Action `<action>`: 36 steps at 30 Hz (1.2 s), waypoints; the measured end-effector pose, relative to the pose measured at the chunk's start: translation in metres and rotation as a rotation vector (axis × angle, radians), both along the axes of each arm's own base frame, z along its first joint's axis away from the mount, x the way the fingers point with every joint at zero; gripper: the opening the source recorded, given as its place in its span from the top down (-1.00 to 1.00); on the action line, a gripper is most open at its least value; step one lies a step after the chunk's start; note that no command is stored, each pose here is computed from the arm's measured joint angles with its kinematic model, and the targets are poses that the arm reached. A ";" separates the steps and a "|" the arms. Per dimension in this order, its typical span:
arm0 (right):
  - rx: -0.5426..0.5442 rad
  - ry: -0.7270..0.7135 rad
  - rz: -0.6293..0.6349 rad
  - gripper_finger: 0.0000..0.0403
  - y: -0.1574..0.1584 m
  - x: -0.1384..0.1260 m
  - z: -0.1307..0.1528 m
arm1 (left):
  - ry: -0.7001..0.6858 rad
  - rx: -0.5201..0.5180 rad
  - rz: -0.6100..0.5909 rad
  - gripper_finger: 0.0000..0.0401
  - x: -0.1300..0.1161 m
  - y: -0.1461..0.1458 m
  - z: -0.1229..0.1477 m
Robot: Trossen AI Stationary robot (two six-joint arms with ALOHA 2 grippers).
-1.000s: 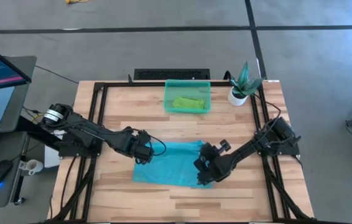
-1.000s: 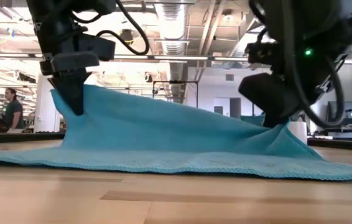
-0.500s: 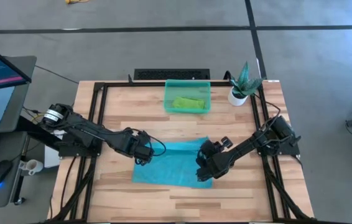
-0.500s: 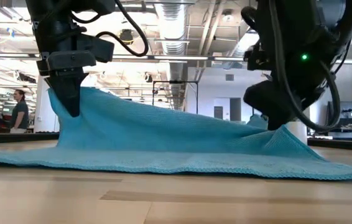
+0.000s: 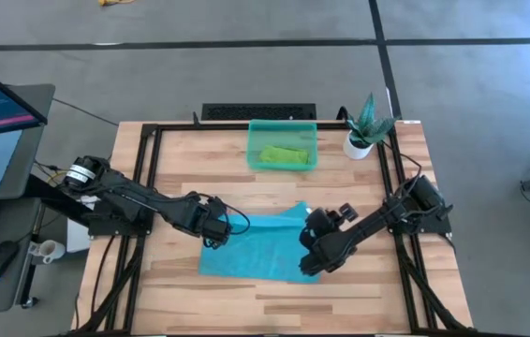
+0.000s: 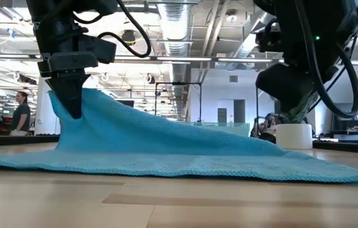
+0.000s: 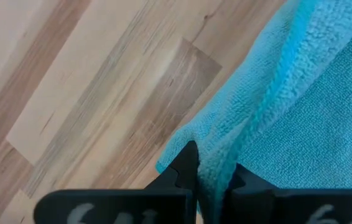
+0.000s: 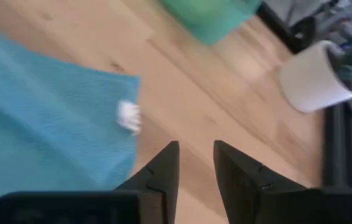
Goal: Roll microfiber towels into tight, uniform cylinder then place into a basket
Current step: Fold the blue microfiber cloth
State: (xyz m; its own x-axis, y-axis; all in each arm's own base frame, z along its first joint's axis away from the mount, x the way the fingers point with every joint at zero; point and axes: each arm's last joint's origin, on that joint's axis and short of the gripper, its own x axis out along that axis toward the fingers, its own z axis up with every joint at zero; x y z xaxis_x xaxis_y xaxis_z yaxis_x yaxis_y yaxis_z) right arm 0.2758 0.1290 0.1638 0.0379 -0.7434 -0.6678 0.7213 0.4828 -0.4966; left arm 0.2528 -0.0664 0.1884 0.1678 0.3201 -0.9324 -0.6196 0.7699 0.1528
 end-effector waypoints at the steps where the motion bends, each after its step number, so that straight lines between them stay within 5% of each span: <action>1: 0.011 -0.009 0.013 0.42 0.001 0.001 -0.001 | 0.000 0.000 0.000 1.00 0.000 0.000 0.000; 9: 0.042 0.019 0.070 0.38 -0.005 0.012 -0.004 | 0.000 0.000 0.000 1.00 0.000 0.000 0.000; 17: 0.033 0.067 0.060 0.14 -0.016 0.014 -0.003 | -0.001 0.000 0.000 1.00 0.000 0.000 0.000; 25: -0.106 0.242 0.001 0.03 -0.026 -0.007 0.014 | 0.003 -0.012 -0.001 1.00 0.000 0.000 0.000; 36: -0.058 -0.047 0.028 0.12 -0.051 -0.059 0.053 | 0.005 -0.017 -0.011 1.00 0.000 -0.001 0.000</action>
